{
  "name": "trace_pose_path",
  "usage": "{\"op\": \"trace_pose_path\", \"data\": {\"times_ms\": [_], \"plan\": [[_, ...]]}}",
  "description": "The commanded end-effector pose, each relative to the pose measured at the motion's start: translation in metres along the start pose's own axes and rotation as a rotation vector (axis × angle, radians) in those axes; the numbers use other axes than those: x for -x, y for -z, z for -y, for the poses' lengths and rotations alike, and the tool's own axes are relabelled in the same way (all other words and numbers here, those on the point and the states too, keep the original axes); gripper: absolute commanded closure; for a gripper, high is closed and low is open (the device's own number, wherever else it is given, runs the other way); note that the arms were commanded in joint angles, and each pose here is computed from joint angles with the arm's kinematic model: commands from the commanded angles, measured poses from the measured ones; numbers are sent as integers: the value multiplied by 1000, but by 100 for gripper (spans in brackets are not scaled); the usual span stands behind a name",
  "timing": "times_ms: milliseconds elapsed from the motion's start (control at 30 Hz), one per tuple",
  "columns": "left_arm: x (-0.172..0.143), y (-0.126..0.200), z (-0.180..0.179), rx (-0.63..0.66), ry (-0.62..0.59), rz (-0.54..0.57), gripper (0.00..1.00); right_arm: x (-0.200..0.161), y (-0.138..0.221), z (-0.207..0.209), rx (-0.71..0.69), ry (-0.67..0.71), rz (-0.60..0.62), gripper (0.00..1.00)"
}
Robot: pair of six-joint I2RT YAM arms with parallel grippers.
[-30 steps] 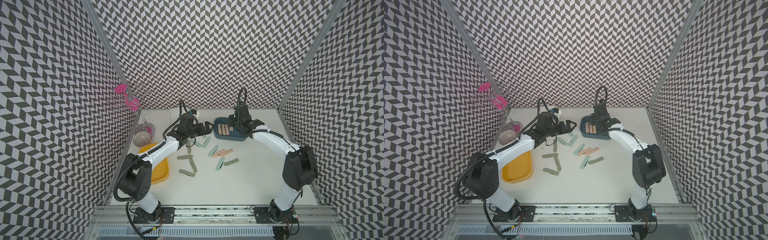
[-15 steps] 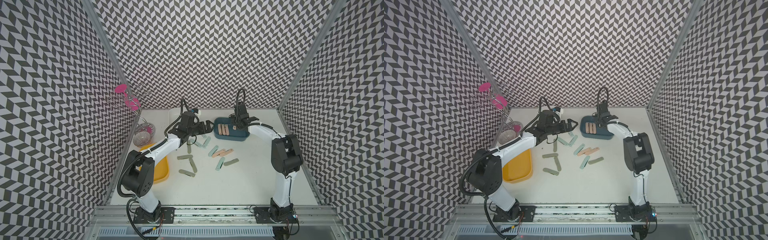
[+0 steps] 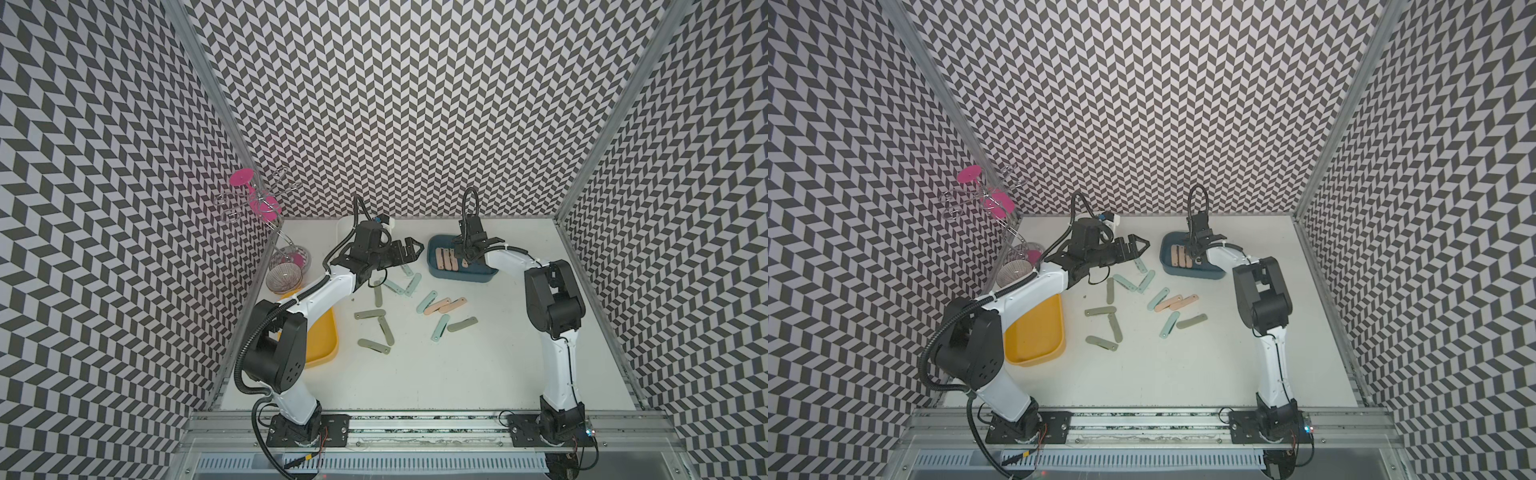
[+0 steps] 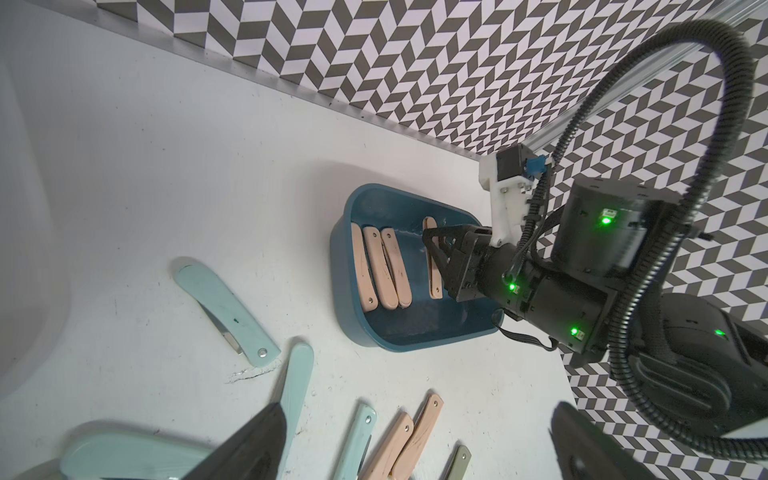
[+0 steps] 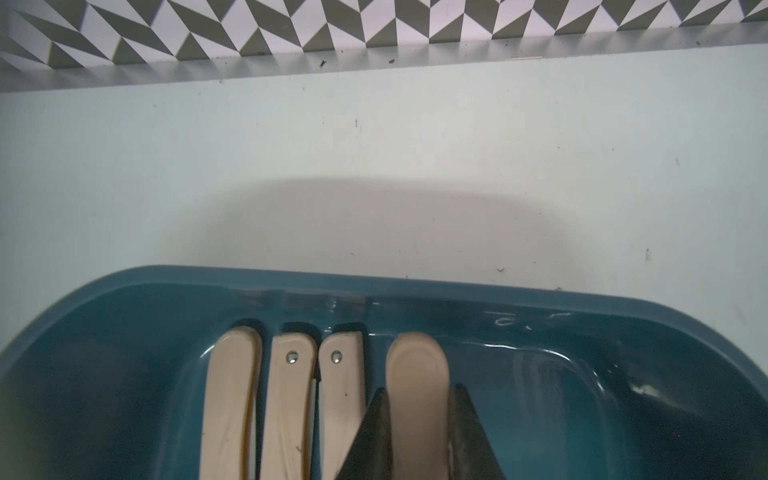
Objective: Place the fruit knives into the storage box by color
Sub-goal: Place the fruit knife in the storage box.
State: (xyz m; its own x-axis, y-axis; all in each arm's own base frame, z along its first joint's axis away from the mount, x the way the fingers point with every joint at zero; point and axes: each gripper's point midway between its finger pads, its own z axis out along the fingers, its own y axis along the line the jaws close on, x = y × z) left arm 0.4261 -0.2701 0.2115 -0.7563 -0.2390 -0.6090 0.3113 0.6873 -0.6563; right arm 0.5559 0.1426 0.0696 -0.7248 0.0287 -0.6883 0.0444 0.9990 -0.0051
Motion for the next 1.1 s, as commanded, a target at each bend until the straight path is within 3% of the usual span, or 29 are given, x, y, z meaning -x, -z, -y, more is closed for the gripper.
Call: {"op": "trace_pose_path", "data": {"times_ms": [0,533,800,1067], "plan": [[1,-3,-4,-8,-13,-3,0,13,-6,-5,1,19,42,82],[1,-3,-7,-4,-3,-3,0,-6,-29,-10,9,37,-7,77],[1,-2,-8,4,-2,-5,0,12,-14,-11,19,15,7,53],[-5,1,-11,19,1,-18,1,40,32,-10,57,-24,54,41]]}}
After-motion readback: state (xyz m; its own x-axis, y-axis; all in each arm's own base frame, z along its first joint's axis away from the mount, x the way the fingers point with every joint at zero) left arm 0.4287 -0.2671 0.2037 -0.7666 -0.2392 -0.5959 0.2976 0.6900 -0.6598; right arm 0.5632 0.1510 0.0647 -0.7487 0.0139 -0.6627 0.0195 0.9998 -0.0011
